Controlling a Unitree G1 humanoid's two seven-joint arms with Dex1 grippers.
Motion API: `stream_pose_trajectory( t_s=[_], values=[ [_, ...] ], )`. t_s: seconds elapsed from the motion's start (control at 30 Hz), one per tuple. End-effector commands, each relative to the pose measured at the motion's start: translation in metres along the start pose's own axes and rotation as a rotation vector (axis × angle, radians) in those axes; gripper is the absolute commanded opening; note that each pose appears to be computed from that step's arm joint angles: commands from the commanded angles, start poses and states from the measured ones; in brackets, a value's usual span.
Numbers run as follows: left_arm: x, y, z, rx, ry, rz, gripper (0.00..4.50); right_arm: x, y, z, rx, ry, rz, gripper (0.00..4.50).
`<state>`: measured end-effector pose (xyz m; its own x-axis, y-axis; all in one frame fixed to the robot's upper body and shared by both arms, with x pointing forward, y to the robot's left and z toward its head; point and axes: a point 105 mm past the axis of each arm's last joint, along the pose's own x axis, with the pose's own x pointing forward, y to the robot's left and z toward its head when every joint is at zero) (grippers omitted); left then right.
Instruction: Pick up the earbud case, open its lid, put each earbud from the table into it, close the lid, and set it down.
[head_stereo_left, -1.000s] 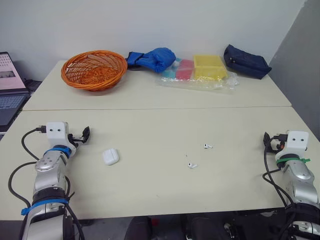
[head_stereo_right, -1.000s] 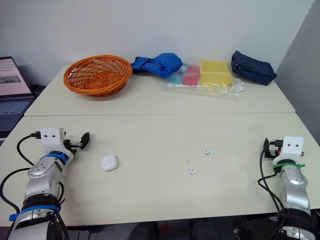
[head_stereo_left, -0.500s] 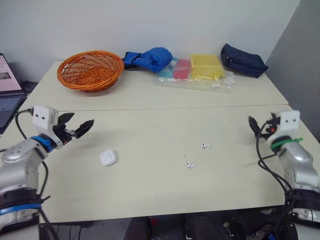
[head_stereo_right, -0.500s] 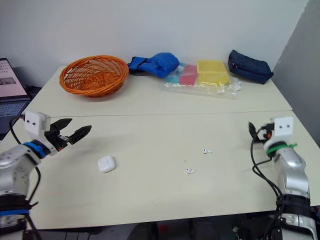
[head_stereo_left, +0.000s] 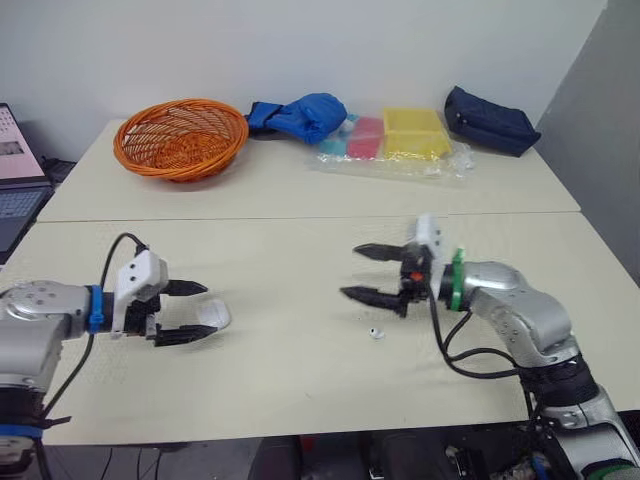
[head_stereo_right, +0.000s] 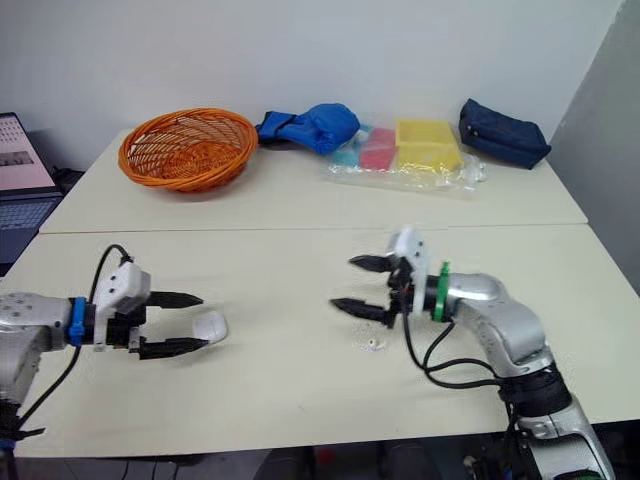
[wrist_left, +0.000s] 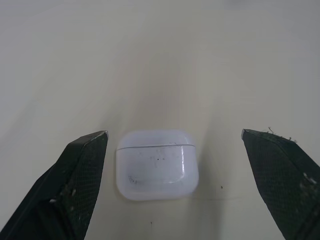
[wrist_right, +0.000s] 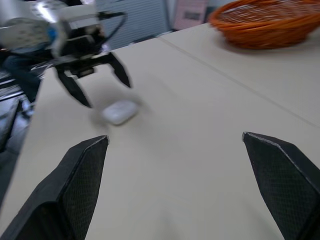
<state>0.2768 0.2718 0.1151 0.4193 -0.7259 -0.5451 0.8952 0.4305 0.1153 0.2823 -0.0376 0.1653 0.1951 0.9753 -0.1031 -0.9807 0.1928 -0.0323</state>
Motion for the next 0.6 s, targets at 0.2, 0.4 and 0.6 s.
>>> stream_pose_trajectory(
  t_s=[0.2,0.4,0.6],
  values=[
    [0.002,0.011,-0.025,0.045,0.077,0.078,4.47,0.005,0.017,0.019,-0.081,0.001,0.069,4.50],
    [0.005,0.011,-0.029,0.020,0.035,0.069,4.47,0.004,0.020,0.027,-0.098,0.000,0.069,4.50],
    [0.011,0.009,-0.027,0.009,0.008,0.060,2.94,0.004,0.013,0.027,-0.093,0.006,0.061,4.50]
  ],
)
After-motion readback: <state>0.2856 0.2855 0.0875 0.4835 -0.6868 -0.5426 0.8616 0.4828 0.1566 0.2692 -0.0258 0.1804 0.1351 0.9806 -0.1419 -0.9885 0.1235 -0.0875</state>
